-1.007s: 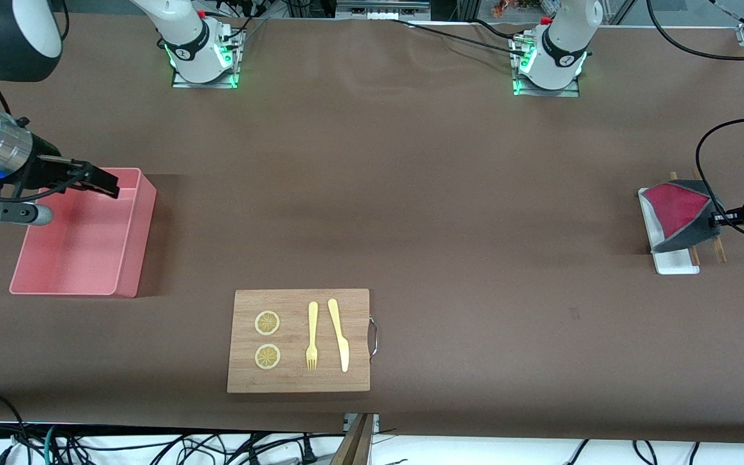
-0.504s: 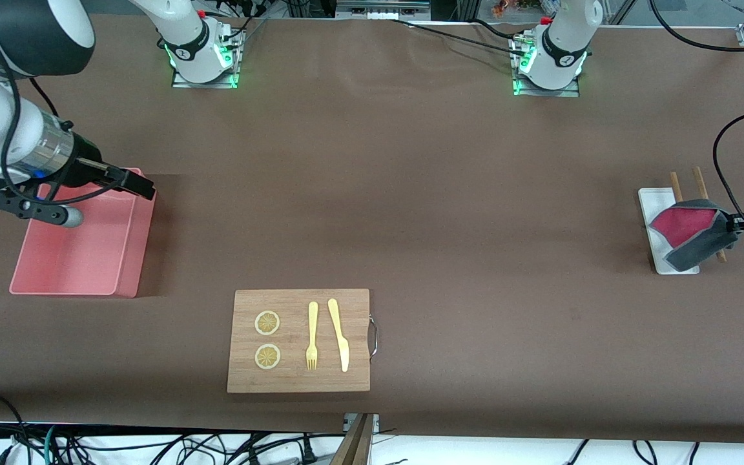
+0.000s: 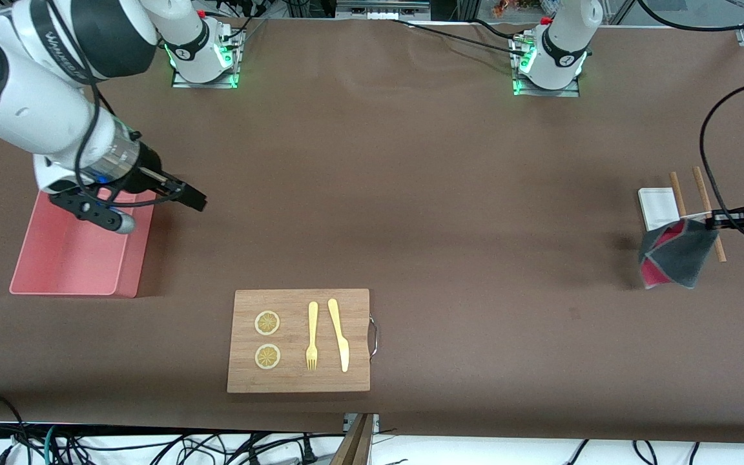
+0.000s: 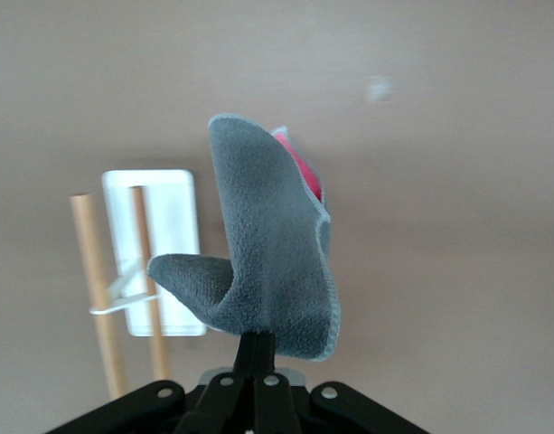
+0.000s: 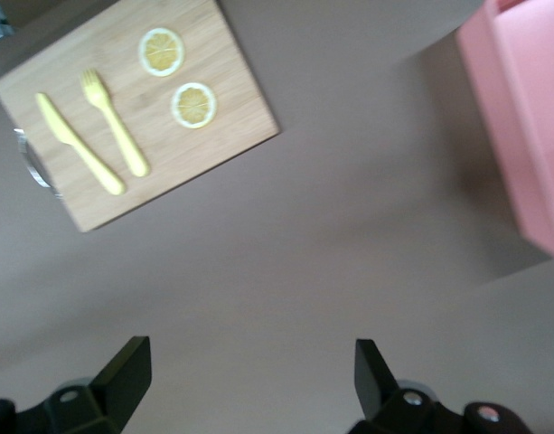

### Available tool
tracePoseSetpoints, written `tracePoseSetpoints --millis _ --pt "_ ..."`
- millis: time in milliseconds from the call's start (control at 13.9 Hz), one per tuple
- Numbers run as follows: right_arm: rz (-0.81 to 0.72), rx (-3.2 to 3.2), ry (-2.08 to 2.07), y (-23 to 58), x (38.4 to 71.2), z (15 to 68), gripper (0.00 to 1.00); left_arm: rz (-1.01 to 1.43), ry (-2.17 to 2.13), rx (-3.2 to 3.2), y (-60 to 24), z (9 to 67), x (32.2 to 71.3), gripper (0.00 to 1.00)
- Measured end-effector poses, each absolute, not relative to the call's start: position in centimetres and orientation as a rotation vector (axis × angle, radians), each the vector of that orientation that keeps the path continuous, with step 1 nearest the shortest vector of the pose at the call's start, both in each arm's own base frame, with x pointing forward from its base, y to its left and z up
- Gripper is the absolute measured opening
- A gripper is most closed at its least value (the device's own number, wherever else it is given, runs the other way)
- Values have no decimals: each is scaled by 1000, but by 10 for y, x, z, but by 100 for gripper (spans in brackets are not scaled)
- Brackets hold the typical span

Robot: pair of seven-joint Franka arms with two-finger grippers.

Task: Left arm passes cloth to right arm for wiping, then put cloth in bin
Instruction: 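Lift the cloth off the stand with the left gripper while the right gripper approaches, then grasp the cloth with the right gripper beside the left gripper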

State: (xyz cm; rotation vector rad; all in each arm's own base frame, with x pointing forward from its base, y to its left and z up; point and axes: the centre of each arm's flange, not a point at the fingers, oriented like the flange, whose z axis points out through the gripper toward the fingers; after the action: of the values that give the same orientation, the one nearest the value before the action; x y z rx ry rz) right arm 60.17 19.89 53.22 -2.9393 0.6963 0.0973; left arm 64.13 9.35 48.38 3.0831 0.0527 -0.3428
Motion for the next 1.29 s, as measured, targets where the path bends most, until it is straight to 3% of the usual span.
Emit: tracePoseSetpoints --millis 288,719,1295 --pt "60 -2850 828 240 610 509 100 -374 128 2936 -46 491 646 1" --pt "22 -2683 1064 315 611 471 100 -440 507 2783 -292 492 620 1" --pt "11 -2544 1261 368 611 420 100 -403 726 2493 -452 451 601 1"
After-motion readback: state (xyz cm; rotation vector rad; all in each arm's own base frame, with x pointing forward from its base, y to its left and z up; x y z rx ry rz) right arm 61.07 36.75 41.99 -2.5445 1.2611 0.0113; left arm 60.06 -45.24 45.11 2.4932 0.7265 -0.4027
